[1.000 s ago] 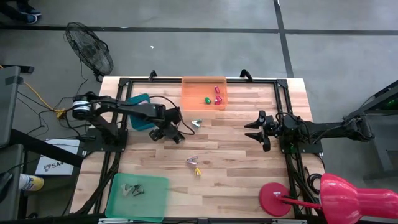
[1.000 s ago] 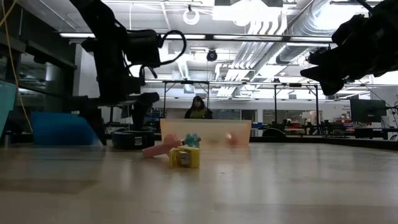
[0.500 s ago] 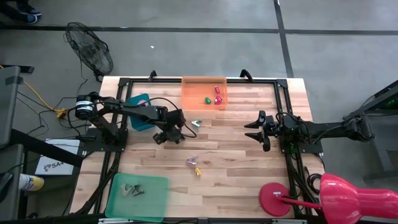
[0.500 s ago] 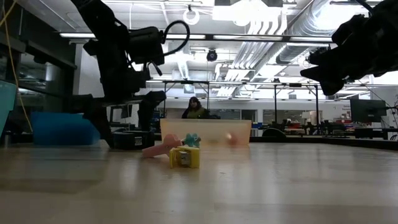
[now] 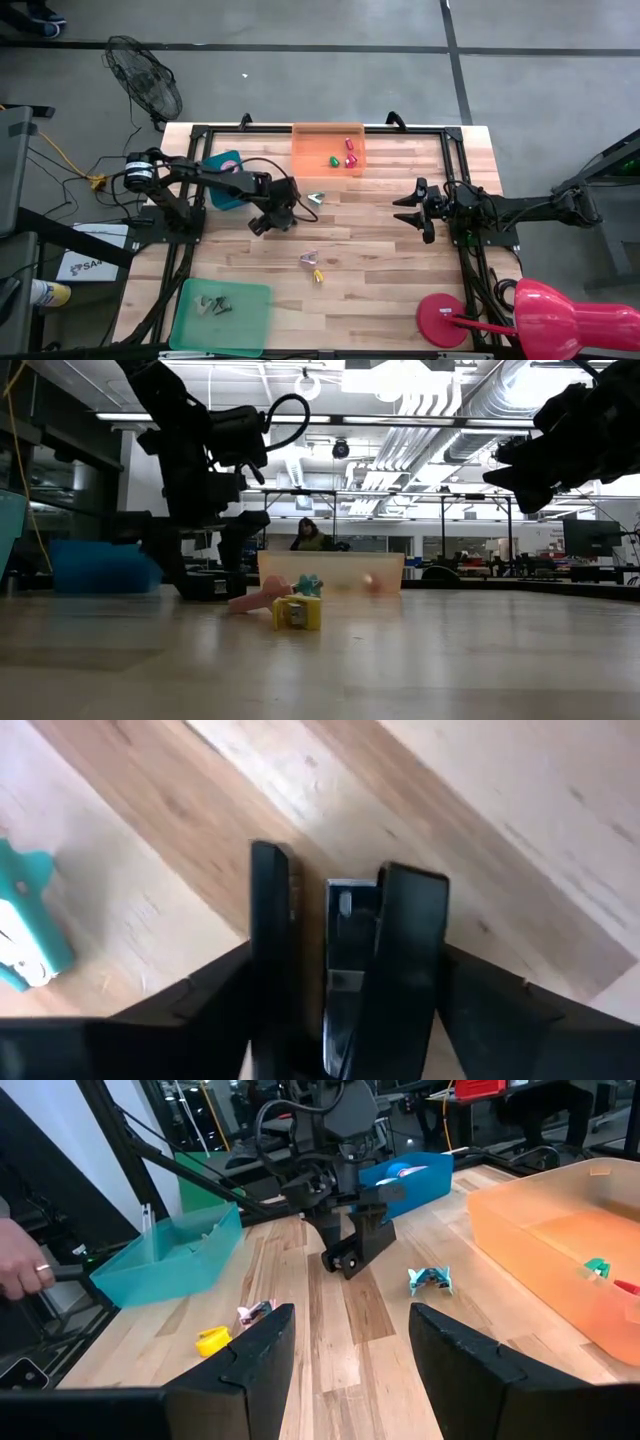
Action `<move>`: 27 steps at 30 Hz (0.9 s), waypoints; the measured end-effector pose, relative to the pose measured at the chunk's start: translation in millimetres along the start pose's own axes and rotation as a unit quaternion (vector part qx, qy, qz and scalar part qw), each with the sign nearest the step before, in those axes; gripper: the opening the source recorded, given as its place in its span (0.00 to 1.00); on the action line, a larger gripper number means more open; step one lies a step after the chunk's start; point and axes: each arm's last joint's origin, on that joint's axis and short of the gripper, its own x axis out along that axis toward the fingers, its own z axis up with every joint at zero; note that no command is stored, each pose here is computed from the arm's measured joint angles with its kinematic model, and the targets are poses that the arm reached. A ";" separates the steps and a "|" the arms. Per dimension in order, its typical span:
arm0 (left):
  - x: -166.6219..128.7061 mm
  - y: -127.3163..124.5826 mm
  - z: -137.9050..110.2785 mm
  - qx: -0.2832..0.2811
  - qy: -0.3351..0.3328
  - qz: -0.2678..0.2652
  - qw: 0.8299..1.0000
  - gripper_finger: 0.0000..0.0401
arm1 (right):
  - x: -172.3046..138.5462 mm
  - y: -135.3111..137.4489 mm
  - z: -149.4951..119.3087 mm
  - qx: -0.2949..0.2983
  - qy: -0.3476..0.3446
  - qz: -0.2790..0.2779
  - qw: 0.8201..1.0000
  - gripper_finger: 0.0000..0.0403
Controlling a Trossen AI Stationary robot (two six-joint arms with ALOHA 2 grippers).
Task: Pick and place Stapler, Stapler remover, tape
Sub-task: Put the black stapler into the orange bin
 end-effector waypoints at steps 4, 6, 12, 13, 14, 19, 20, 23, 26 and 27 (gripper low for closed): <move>0.7 1.1 1.4 -0.005 -0.011 0.005 1.000 0.55 | 0.0 0.0 0.0 0.000 0.000 0.000 1.000 0.47; 0.7 1.4 1.5 -0.019 -0.010 0.007 1.000 0.49 | 0.0 0.0 0.1 0.000 0.000 0.000 1.000 0.47; -0.2 4.2 3.3 -0.122 -0.015 0.017 0.992 0.41 | 0.0 0.0 0.1 0.000 0.000 0.000 1.000 0.47; -1.5 5.7 4.2 -0.148 -0.013 0.019 0.989 0.41 | 0.0 0.0 0.1 0.000 0.000 0.000 1.000 0.47; -3.2 7.9 5.6 -0.173 -0.010 0.025 0.984 0.41 | 0.0 0.0 0.0 0.000 0.000 0.000 1.000 0.47; -15.9 21.5 14.3 -0.247 0.011 0.065 0.967 0.41 | 0.0 0.0 0.0 0.000 0.000 0.000 1.000 0.47; -18.9 24.5 16.3 -0.254 0.013 0.071 0.964 0.41 | 0.0 0.0 0.0 0.000 0.000 0.000 1.000 0.47; -30.9 38.8 21.1 -0.272 0.013 0.106 0.956 0.41 | 0.0 0.0 0.0 0.000 0.000 0.000 1.000 0.47; -43.6 54.2 22.2 -0.291 0.015 0.146 0.945 0.41 | 0.0 0.1 0.1 0.000 0.000 0.000 1.000 0.47; -48.5 60.2 22.7 -0.297 0.011 0.162 0.941 0.41 | 0.0 0.0 0.1 0.000 0.000 0.000 1.000 0.47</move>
